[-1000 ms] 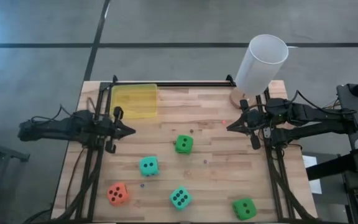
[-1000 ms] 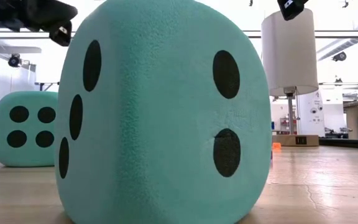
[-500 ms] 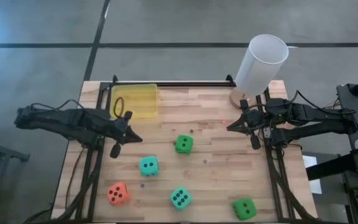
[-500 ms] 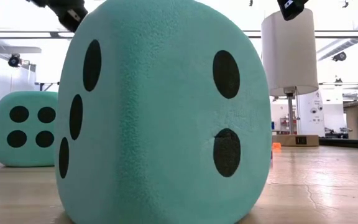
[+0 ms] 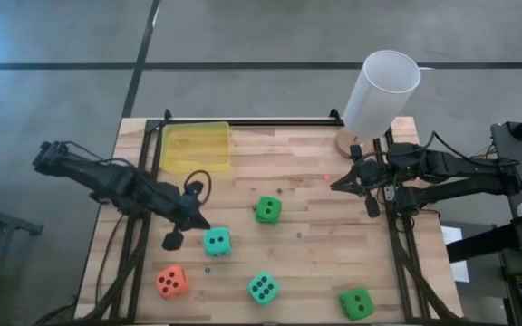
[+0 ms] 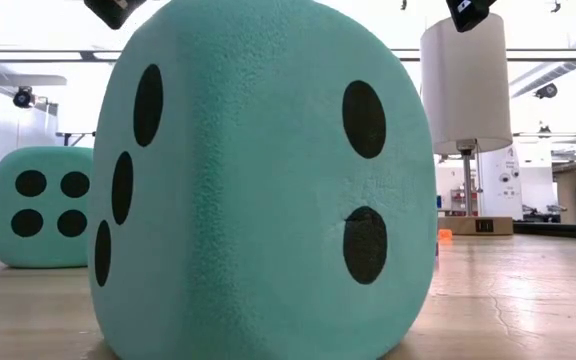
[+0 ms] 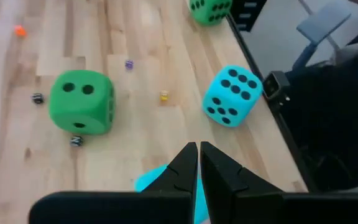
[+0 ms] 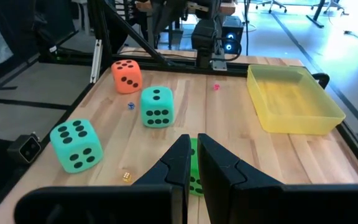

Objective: Pick & Place Dice
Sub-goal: Put the top blue large die into the yellow container

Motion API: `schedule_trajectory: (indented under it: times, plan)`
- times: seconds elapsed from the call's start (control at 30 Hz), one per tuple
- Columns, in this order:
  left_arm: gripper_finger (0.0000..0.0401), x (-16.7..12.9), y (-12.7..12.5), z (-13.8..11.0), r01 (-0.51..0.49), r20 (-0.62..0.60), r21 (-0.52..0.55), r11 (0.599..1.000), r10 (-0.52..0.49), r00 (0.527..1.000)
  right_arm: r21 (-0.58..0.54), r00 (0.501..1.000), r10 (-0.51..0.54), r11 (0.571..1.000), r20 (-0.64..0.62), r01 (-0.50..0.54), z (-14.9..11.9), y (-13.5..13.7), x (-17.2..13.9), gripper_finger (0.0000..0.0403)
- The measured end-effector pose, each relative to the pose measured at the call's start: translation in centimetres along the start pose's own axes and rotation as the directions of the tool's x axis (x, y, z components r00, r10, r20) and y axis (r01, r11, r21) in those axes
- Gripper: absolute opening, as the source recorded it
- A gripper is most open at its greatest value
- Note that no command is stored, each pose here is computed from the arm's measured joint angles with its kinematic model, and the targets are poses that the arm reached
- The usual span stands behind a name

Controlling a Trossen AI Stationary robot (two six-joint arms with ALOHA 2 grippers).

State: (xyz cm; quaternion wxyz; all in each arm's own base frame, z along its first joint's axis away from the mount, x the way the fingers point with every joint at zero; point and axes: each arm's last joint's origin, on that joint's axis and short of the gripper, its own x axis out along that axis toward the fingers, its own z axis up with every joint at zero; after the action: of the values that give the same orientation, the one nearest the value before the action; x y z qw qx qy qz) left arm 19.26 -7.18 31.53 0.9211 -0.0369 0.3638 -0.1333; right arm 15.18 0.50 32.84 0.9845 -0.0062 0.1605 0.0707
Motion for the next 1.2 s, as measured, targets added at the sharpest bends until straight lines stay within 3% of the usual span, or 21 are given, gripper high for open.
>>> schedule_trajectory:
  times: [0.5, 1.2]
  plan:
    - [0.0026, 3.8, -0.9, 0.3, -0.116, -0.313, -0.114, 0.987, 0.075, 0.947, -0.023, 1.0, 0.0, 1.0, 0.0, 0.0, 0.0, 0.0, 0.0, 0.0028]
    - [0.0026, 4.4, -1.2, 1.5, -0.152, -0.343, -0.147, 0.977, 0.094, 0.935, -0.028, 1.0, 0.004, 1.0, -0.027, -0.004, -0.3, 0.0, 0.1, 0.0028]
